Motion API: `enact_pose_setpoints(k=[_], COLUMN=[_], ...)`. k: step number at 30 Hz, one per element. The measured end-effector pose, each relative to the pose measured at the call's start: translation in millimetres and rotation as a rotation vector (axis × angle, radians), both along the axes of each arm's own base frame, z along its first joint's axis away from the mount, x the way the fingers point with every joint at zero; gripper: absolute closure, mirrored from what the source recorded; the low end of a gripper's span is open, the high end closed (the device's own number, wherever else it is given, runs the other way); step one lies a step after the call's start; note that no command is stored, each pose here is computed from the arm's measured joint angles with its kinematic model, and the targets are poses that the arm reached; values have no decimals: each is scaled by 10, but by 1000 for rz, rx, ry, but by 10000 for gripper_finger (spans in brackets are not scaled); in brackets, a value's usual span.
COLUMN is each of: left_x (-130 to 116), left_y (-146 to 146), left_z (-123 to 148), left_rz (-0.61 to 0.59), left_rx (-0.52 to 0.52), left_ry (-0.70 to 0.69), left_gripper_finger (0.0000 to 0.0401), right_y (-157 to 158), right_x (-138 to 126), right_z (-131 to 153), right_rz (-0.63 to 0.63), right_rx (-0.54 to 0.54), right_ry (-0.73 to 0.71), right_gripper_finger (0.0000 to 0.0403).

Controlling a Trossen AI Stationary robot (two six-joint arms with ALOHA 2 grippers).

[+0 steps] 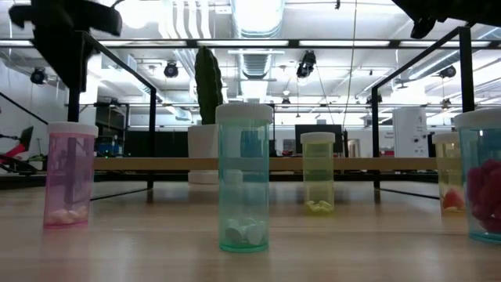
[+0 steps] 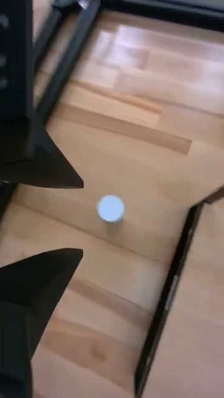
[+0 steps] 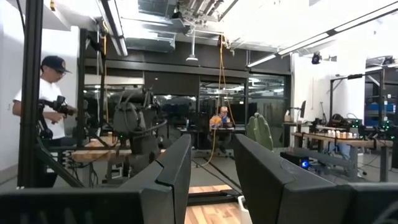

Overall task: Pick and place medicine bottles onto shelf by color
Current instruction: Put the green pill bottle on the shelf

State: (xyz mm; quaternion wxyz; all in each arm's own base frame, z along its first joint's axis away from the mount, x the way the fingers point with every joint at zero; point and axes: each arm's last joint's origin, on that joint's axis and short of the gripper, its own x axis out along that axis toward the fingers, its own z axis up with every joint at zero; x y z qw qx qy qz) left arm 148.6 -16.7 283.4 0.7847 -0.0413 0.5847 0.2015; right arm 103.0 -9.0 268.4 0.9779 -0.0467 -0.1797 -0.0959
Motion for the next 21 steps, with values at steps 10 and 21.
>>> enact_pose_setpoints(k=[10,21], left_x=[-162,-168], left_y=[38,39], left_z=[-390,-612], left_rz=[82,83], left_rx=[11,1], left_ry=[-52,-100], left_gripper_finger=[239,239], right_y=[0,0], right_x=[1,2], right_z=[-3,-6], right_rz=[1,1], right_rx=[3,4], right_ry=[1,3], right_gripper_finger=[291,291])
